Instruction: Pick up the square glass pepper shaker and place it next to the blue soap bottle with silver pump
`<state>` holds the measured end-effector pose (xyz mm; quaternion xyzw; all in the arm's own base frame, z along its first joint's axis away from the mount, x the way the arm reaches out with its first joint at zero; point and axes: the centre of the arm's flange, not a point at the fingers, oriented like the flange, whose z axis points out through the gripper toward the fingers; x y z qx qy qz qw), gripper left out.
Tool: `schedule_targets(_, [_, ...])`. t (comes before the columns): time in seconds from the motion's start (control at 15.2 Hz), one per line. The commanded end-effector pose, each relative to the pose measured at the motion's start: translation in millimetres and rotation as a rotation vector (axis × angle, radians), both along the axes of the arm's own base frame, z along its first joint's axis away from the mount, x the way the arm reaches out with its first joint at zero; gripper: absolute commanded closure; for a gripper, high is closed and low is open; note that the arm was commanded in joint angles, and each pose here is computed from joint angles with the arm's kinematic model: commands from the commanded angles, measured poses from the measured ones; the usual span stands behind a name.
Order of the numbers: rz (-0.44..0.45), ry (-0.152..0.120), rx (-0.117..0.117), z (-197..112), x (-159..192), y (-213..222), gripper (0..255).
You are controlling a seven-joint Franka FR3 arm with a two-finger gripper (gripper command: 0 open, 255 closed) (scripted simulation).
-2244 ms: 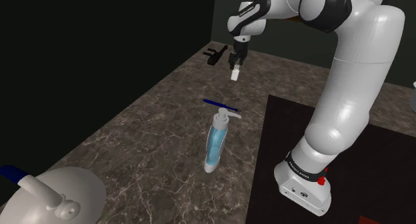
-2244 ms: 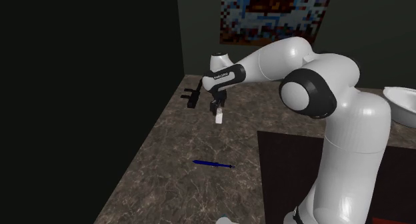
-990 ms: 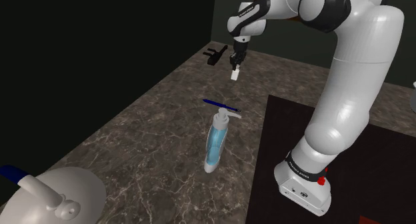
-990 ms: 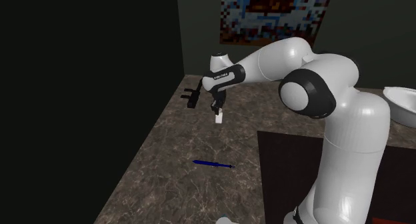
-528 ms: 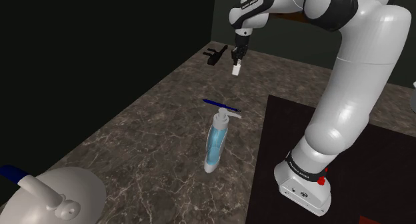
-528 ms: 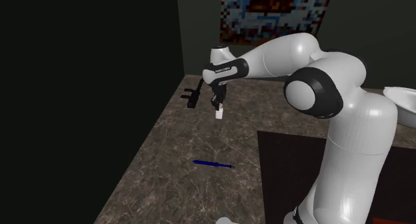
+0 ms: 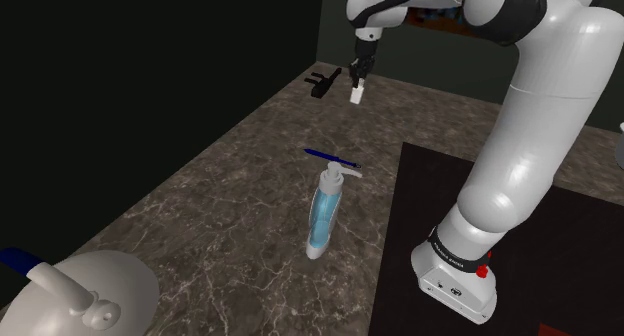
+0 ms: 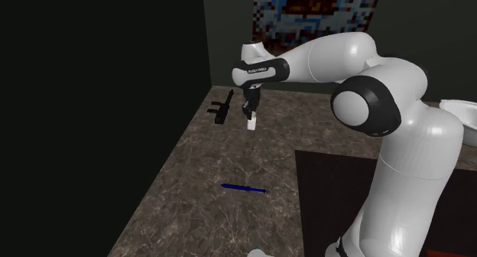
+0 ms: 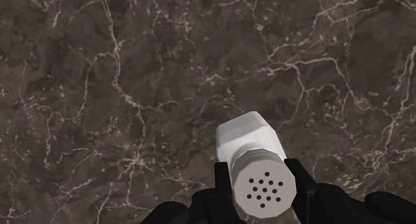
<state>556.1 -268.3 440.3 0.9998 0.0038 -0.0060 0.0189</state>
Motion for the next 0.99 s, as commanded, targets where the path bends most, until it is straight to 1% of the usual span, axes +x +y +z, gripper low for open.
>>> schedule_targets(0.0, [0.0, 0.001, 0.0, 11, 0, 0, 255])
schedule_targets(0.92, [0.0, 0.001, 0.0, 85, 0, 0, 255])
